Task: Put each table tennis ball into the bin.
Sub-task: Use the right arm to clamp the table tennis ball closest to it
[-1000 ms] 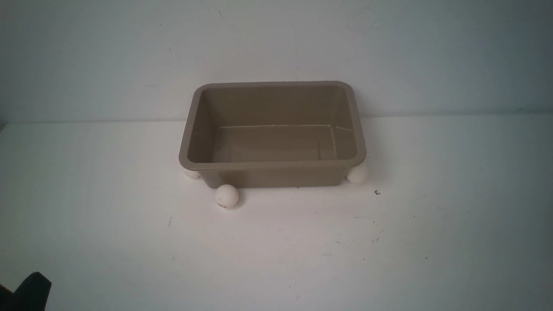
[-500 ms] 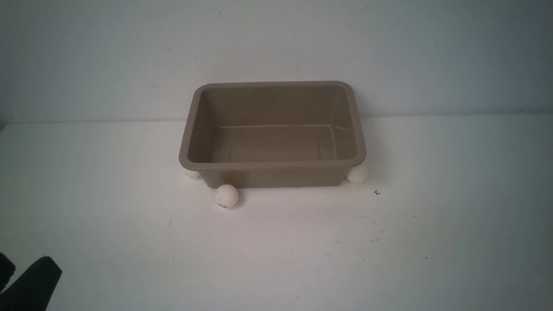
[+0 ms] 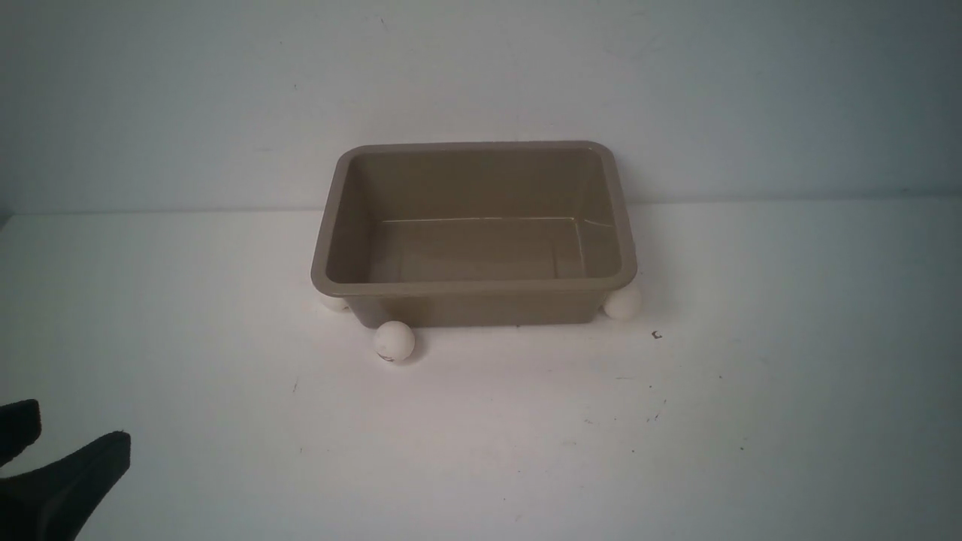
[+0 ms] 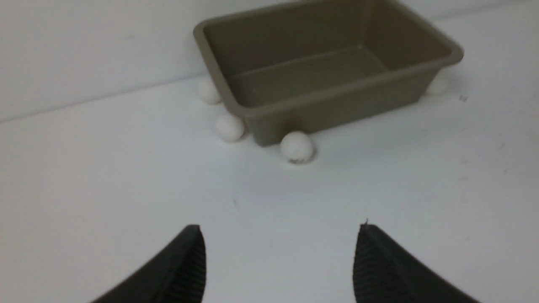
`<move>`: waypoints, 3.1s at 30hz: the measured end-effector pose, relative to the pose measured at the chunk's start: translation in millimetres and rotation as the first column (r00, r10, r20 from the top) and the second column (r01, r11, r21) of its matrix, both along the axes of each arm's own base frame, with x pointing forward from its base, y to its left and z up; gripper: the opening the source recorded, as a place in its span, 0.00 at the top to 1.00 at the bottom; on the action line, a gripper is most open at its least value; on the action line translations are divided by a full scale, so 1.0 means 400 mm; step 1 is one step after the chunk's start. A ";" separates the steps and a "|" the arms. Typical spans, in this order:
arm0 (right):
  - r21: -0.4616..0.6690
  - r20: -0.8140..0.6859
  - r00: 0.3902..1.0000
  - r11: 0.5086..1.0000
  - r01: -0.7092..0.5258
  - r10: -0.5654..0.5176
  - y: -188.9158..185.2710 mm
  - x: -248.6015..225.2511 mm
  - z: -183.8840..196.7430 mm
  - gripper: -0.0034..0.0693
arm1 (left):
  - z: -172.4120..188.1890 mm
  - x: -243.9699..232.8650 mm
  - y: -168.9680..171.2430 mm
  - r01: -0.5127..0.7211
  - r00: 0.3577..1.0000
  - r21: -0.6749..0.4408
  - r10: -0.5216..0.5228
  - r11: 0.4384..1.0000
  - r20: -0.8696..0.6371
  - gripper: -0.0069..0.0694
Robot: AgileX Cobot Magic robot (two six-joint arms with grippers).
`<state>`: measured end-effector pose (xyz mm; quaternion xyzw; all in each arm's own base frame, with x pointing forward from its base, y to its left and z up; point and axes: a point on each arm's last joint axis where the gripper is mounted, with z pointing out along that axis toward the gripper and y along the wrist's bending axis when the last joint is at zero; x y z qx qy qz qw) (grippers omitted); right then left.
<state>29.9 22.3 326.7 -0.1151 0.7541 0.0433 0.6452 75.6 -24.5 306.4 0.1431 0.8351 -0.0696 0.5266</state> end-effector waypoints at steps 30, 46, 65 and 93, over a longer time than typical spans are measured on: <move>0.041 -0.552 0.724 0.881 -0.471 0.413 0.040 0.641 -0.029 0.45 | 0.020 0.117 0.021 -0.028 0.991 0.050 0.034 0.998 -0.132 0.35; 0.077 -0.678 0.613 0.868 -0.491 0.407 0.023 0.896 -0.231 0.38 | 0.028 0.119 0.010 -0.022 0.993 -0.031 0.018 0.999 -0.119 0.35; -0.147 -0.707 0.575 0.710 -0.689 0.412 0.184 0.999 -0.331 0.38 | 0.025 0.115 0.004 -0.003 0.990 -0.054 -0.005 0.999 -0.143 0.35; -0.137 -0.663 0.522 0.599 -0.789 0.537 0.218 1.024 -0.448 0.38 | 0.025 0.115 0.004 0.018 0.991 -0.024 -0.021 1.000 -0.132 0.35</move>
